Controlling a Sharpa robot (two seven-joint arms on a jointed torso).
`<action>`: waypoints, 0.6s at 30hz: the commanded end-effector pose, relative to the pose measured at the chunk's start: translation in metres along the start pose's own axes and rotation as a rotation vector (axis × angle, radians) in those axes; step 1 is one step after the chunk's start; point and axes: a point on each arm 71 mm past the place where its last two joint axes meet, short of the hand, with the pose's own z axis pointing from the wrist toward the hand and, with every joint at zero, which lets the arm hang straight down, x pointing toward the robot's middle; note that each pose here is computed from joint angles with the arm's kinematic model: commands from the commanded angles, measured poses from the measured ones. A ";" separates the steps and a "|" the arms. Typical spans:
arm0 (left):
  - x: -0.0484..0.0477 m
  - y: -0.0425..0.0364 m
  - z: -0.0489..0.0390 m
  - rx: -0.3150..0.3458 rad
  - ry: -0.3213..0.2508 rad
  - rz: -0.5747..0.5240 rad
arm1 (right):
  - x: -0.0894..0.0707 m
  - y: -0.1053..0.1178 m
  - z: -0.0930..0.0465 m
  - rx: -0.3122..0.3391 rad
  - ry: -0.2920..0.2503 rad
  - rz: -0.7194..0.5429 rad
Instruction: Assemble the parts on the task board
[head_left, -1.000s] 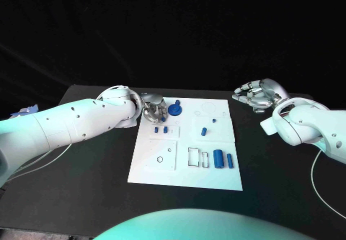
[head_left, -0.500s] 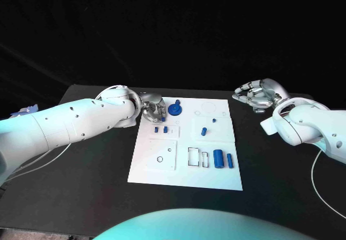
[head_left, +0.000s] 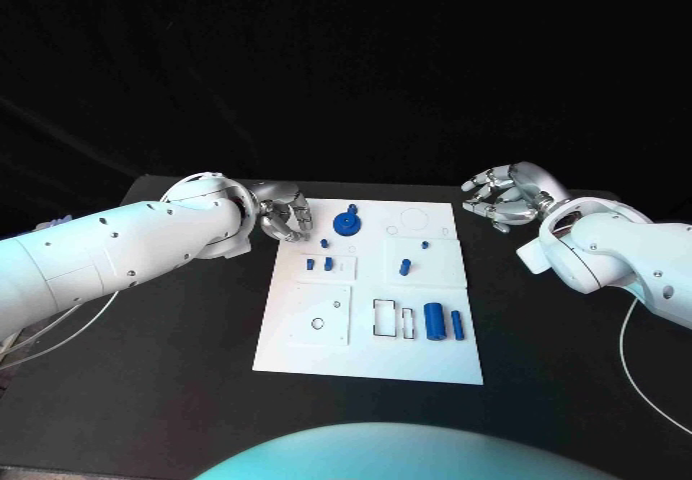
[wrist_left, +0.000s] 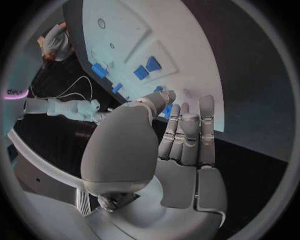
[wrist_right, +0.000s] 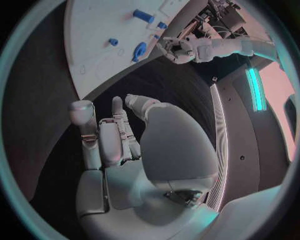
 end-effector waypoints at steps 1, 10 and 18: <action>-0.0163 -0.0008 -0.0064 0.084 -0.160 -0.271 | 0.011 0.008 0.000 -0.089 0.115 -0.175; -0.0320 0.0065 -0.0285 0.199 -0.316 -0.895 | 0.033 0.024 0.001 -0.223 0.211 -0.565; -0.0285 -0.0092 -0.0411 0.327 -0.298 -1.090 | 0.049 0.035 0.003 -0.262 0.246 -0.736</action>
